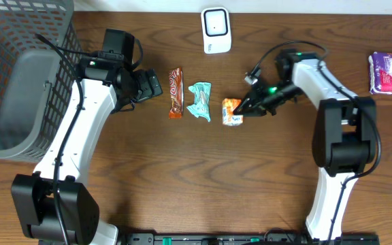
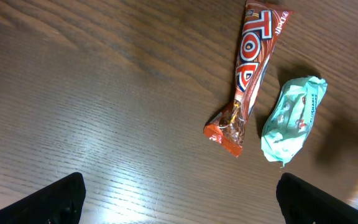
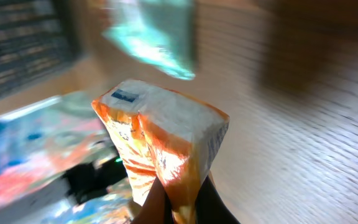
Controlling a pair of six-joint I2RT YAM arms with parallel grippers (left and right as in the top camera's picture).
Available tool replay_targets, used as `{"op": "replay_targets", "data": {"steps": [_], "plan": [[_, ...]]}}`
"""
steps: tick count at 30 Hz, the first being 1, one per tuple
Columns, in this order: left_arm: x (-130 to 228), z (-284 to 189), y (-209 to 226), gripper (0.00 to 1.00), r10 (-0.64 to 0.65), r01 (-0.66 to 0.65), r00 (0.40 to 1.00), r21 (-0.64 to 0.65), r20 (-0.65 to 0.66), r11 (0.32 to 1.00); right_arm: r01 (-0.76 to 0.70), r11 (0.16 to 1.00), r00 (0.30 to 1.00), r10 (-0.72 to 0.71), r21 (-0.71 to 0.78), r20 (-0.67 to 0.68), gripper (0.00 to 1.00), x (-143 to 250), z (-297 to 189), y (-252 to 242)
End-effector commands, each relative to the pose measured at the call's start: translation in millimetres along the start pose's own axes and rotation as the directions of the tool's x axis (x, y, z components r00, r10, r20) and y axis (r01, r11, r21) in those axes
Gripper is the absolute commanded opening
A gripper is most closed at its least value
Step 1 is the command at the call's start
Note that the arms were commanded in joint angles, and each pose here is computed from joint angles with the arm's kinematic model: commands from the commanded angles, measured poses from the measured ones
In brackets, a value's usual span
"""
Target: Scan the item barcode
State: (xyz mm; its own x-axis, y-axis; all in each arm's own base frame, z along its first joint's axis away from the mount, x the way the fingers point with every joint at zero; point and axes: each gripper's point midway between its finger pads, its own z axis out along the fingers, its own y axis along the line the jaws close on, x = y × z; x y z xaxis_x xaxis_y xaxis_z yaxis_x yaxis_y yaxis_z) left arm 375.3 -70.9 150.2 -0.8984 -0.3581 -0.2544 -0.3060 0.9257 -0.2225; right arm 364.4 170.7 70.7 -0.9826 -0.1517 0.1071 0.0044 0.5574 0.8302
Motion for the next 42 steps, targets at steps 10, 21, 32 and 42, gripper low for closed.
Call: {"op": "replay_targets", "data": {"steps": [10, 21, 32, 42], "plan": [[-3, -2, 1, 0.98, -0.002, 0.002, 1.000, -0.008, 0.012, 1.000, 0.186, 0.947, 0.968, -0.131, -0.263, 0.214, 0.01, -16, -61, 28], [-3, -2, 1, 0.98, -0.002, 0.002, 1.000, -0.008, 0.012, 1.000, 0.294, 0.844, 0.939, -0.168, -0.449, 0.301, 0.01, -30, -67, 72], [-3, -2, 1, 0.98, -0.002, 0.002, 1.000, -0.008, 0.012, 1.000, 0.308, 0.852, 0.947, -0.231, -0.422, 0.225, 0.01, -26, -31, 86], [-3, -2, 1, 0.98, -0.002, 0.002, 1.000, -0.008, 0.012, 1.000, 0.306, 0.862, 0.949, -0.241, -0.405, 0.206, 0.01, -24, -23, 85]]}}
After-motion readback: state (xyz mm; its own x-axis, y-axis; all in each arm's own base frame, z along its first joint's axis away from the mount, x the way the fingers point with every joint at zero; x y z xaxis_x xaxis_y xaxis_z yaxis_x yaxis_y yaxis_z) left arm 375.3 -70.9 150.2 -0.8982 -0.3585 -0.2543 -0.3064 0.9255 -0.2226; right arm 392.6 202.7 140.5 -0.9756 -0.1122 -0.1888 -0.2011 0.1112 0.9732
